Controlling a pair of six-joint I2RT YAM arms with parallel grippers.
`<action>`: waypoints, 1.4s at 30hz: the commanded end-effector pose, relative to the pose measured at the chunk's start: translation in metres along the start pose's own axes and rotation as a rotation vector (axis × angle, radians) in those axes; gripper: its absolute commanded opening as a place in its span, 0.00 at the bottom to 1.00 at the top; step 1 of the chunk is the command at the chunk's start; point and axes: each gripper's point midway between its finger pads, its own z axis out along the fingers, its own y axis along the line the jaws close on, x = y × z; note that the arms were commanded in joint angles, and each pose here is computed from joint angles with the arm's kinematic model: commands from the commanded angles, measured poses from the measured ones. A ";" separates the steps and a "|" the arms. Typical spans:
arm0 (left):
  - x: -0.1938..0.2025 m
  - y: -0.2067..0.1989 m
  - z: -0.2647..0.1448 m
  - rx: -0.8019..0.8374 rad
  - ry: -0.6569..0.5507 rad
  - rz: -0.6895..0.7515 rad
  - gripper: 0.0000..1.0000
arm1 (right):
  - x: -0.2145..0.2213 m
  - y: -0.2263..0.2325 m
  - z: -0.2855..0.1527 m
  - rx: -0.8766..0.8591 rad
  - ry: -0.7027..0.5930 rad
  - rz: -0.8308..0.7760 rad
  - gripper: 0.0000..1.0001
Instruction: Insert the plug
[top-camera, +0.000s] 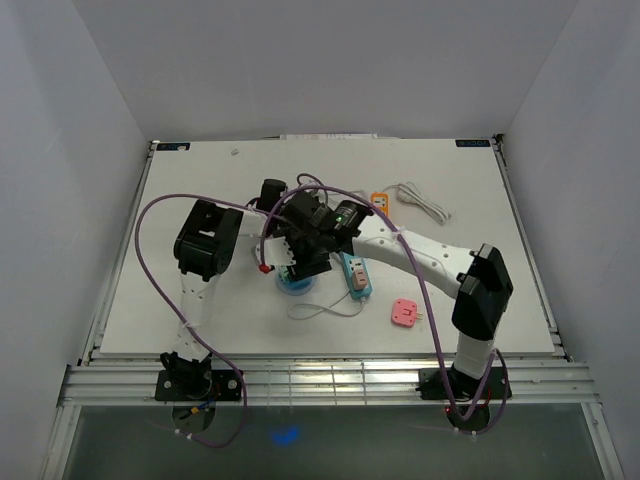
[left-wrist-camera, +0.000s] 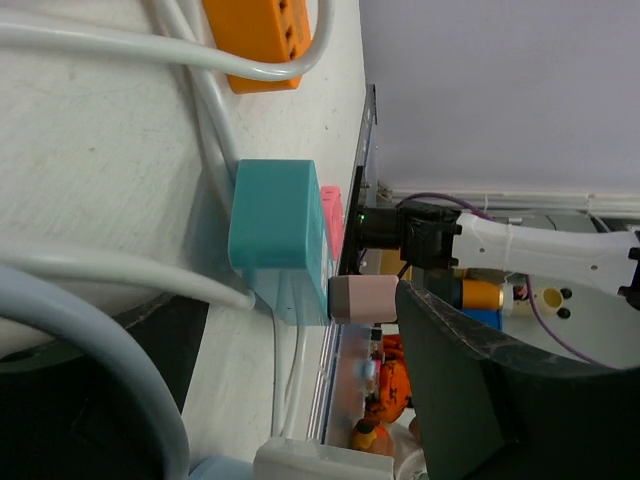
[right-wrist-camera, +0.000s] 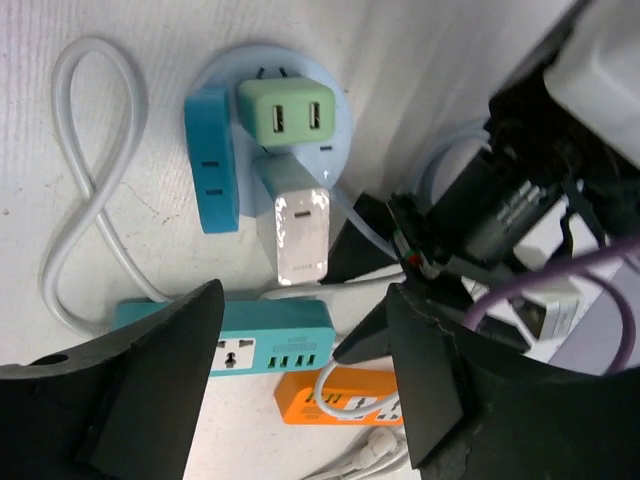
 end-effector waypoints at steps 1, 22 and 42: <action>0.021 0.079 -0.020 -0.237 -0.094 -0.221 0.88 | 0.001 -0.016 -0.032 0.106 -0.080 0.068 0.72; -0.011 0.092 -0.135 -0.495 -0.458 -0.341 0.44 | 0.095 -0.049 -0.108 0.686 -0.325 0.683 0.54; -0.104 0.070 -0.331 -0.788 -0.925 -0.354 0.27 | 0.211 -0.025 -0.081 0.748 -0.223 1.366 0.62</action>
